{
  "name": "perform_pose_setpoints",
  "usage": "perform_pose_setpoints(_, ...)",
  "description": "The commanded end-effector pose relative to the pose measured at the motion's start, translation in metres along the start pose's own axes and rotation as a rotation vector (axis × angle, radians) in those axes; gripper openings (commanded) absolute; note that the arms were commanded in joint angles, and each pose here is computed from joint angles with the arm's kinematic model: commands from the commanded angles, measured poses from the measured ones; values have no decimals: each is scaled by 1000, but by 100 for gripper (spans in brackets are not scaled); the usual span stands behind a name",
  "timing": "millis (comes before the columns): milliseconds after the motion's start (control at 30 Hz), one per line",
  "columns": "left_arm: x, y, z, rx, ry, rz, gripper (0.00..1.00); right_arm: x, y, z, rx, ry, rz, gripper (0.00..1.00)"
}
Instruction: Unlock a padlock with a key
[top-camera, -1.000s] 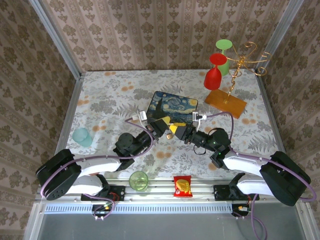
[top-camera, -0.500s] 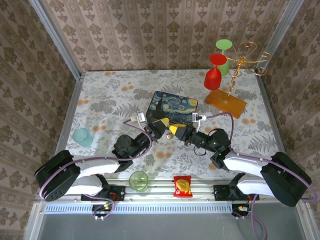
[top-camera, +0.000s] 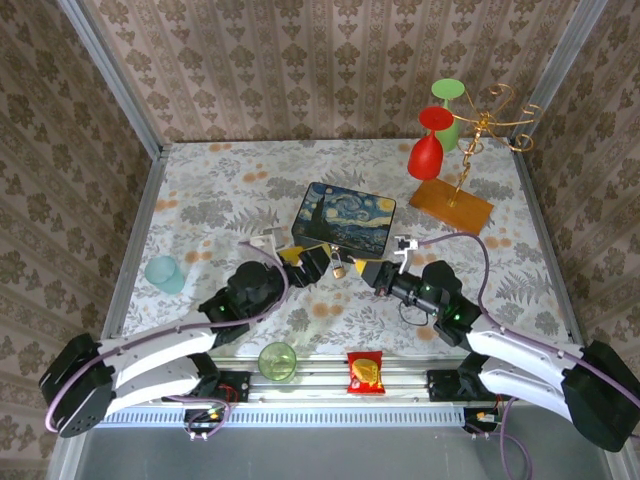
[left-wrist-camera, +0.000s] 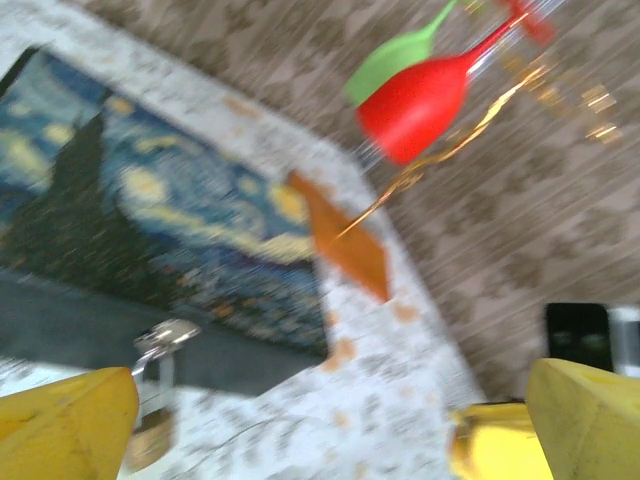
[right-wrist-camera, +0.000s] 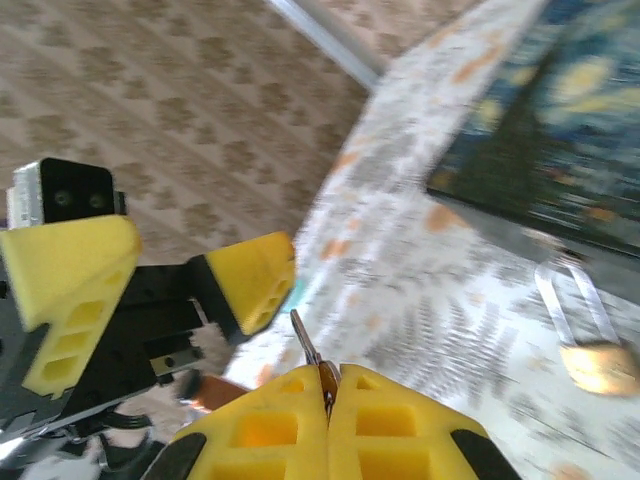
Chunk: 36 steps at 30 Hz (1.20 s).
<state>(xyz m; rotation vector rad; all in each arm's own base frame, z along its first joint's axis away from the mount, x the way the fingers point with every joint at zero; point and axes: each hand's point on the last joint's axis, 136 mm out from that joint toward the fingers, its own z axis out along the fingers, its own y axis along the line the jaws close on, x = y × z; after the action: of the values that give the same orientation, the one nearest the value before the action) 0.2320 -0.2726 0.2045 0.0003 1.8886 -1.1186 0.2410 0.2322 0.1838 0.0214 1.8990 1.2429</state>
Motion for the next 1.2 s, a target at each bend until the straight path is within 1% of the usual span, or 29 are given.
perform_pose_setpoints(0,40,35,12,-84,179,62,95,25,-67,-17,280,26,22,0)
perform_pose_setpoints(67,50,40,20,-87,214,61,90,30,-80,-23,322,16,42,0)
perform_pose_setpoints(133,60,44,30,-99,256,71,87,31,-87,-26,344,4,47,0)
perform_pose_setpoints(300,77,50,54,-64,280,71,86,27,-92,-25,362,-6,-7,0)
perform_pose_setpoints(433,94,58,72,-41,326,67,85,25,-87,-15,336,10,-33,0)
perform_pose_setpoints(533,105,62,84,-31,350,59,80,25,-83,-6,299,21,-45,0)
perform_pose_setpoints(667,107,68,91,-39,338,51,73,21,-81,3,277,15,-64,0)
perform_pose_setpoints(800,113,72,100,-40,370,77,66,13,-84,8,260,3,-63,0)
perform_pose_setpoints(900,119,74,104,-39,389,79,58,10,-91,9,266,6,-48,0)
perform_pose_setpoints(1067,127,87,106,-105,410,107,54,9,-98,7,276,7,-35,0)
perform_pose_setpoints(1167,131,92,107,-122,406,105,48,10,-98,6,274,9,-34,0)
